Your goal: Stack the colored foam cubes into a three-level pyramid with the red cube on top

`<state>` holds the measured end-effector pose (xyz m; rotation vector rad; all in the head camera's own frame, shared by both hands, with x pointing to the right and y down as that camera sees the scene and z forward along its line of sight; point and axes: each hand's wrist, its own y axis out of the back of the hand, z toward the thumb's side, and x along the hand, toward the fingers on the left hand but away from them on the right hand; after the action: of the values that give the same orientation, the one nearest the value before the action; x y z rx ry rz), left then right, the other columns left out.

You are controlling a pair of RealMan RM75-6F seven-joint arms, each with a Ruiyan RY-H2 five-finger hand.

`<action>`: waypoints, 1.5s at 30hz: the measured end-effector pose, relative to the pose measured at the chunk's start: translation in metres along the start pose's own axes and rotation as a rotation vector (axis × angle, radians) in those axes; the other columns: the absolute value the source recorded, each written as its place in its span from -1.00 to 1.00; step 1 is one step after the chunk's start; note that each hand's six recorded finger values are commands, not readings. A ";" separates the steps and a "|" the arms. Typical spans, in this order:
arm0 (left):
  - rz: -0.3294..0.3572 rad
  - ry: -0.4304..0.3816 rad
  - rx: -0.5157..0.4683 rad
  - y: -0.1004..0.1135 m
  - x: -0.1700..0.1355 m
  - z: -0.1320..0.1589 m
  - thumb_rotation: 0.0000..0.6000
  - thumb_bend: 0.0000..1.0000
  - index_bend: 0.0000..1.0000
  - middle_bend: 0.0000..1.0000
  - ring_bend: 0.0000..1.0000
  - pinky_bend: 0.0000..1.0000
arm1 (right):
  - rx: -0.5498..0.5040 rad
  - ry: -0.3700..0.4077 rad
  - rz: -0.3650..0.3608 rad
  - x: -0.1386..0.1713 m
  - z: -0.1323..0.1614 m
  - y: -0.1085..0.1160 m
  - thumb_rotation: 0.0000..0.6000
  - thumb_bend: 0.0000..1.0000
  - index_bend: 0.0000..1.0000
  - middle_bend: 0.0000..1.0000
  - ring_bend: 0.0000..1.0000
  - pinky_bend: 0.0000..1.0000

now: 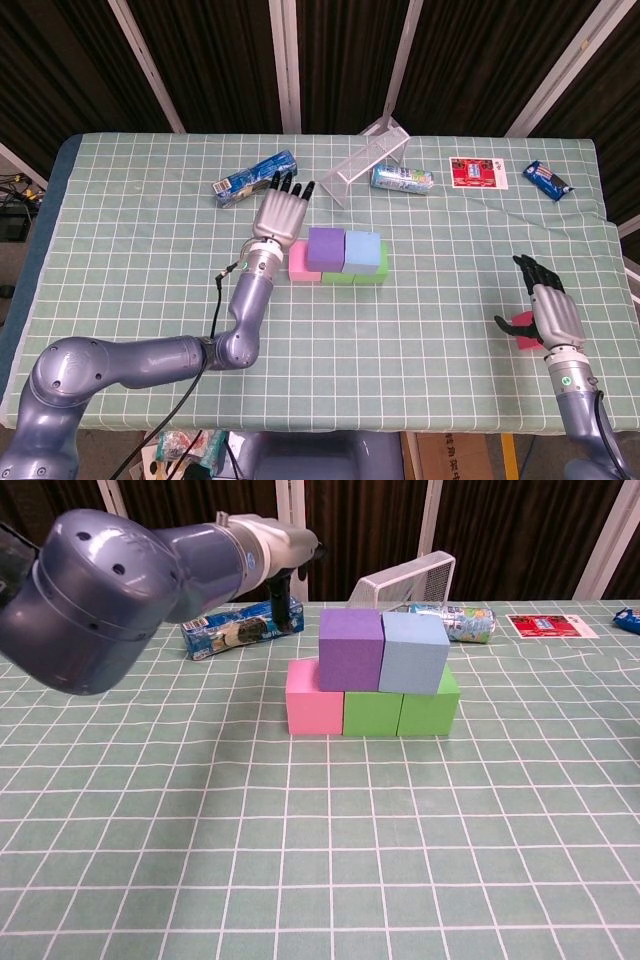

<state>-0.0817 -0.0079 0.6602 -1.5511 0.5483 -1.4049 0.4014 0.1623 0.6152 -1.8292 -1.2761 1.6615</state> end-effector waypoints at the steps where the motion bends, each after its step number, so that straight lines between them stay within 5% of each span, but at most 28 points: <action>1: 0.003 0.001 -0.008 0.001 -0.002 -0.002 1.00 -0.51 -1.00 -0.67 -0.95 -0.95 | 0.001 0.002 0.000 0.000 0.000 0.000 1.00 -0.48 -1.00 -1.00 -1.00 -1.00; 11: 0.043 0.020 -0.131 0.011 -0.039 -0.039 1.00 -0.70 -1.00 -0.69 -0.95 -0.95 | 0.014 0.015 -0.003 0.002 0.003 0.001 1.00 -0.48 -1.00 -1.00 -1.00 -1.00; 21: 0.107 0.100 -0.320 0.005 -0.114 -0.113 1.00 -0.70 -1.00 -0.80 -0.95 -0.95 | 0.062 0.021 0.004 0.005 0.006 0.001 1.00 -0.48 -1.00 -1.00 -1.00 -1.00; 36: 0.168 0.187 -0.369 -0.025 -0.205 -0.181 1.00 -0.75 -1.00 -0.92 -0.95 -0.95 | 0.190 0.023 0.061 0.012 0.005 -0.008 1.00 -0.48 -1.00 -1.00 -1.00 -1.00; 45: 0.177 0.195 -0.393 -0.025 -0.222 -0.196 1.00 -0.76 -1.00 -0.93 -0.95 -0.95 | 0.305 -0.021 0.110 0.013 -0.006 -0.017 1.00 -0.48 -1.00 -1.00 -1.00 -1.00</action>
<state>-0.3250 0.1196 0.5481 -1.6271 1.1068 -1.3745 0.3996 0.1838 0.6220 -1.7249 -0.8838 1.8222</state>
